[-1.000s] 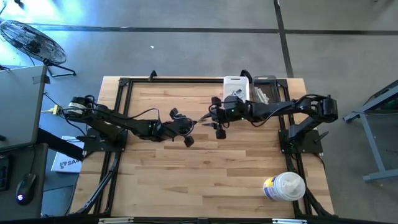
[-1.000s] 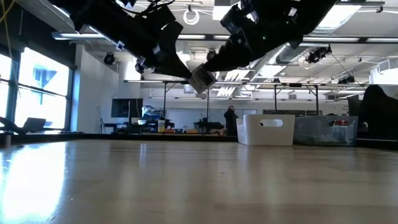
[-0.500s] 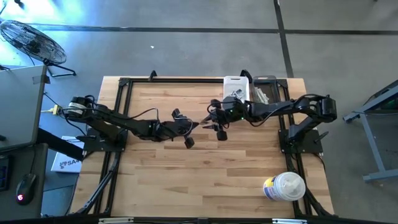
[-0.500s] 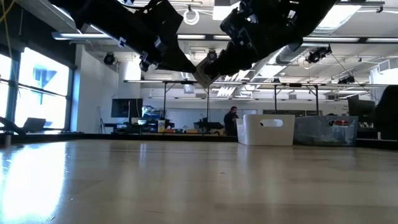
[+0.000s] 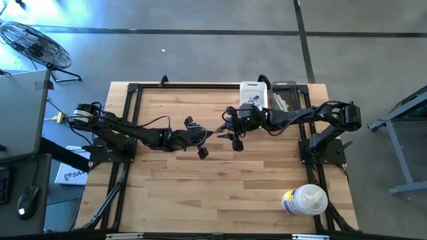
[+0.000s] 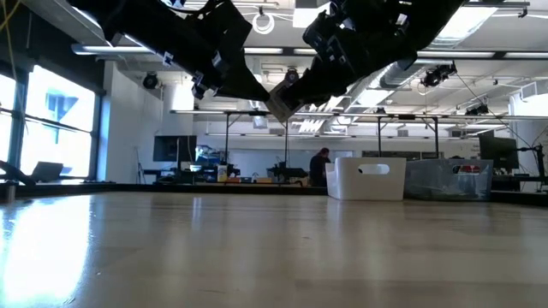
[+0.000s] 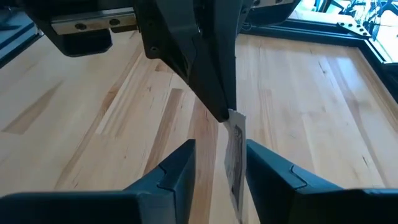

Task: Pick & Place First Aid Supplies
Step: Put the alcohol pad into the white bin

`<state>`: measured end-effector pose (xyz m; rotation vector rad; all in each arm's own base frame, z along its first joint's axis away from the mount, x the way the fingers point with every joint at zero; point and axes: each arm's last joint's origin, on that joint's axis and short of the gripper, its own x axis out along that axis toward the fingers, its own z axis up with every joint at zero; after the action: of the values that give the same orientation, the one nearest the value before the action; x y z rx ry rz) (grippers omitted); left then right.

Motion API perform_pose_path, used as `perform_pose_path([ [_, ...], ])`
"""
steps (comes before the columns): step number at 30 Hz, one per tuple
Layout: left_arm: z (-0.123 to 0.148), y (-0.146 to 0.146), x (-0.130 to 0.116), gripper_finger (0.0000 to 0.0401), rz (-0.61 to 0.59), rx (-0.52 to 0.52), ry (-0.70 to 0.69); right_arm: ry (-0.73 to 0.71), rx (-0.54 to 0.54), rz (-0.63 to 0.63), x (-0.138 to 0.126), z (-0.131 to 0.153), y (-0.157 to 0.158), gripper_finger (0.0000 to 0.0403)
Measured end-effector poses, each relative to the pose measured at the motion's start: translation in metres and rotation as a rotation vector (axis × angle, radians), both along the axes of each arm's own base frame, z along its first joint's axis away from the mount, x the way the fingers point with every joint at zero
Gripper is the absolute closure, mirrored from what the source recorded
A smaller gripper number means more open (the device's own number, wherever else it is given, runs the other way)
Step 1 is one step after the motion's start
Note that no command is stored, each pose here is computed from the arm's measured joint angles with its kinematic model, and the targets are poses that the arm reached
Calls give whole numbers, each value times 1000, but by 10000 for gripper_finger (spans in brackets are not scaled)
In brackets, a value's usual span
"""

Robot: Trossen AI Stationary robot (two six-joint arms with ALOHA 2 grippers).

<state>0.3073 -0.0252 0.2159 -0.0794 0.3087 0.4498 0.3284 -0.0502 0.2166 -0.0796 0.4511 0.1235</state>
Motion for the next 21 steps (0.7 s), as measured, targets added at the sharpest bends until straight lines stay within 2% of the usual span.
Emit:
perform_pose_path([
  [4,0,0,0,401,0,0,0,3,1,0,0,0,0,304],
  [11,0,0,0,400,-4,-3,0,24,4,-1,-1,-2,0,392],
  [18,0,-1,0,398,-32,-16,-1,34,33,-60,-1,-2,-1,400],
  [21,1,-2,1,379,-53,-25,-12,34,46,-66,-1,-2,-1,400],
])
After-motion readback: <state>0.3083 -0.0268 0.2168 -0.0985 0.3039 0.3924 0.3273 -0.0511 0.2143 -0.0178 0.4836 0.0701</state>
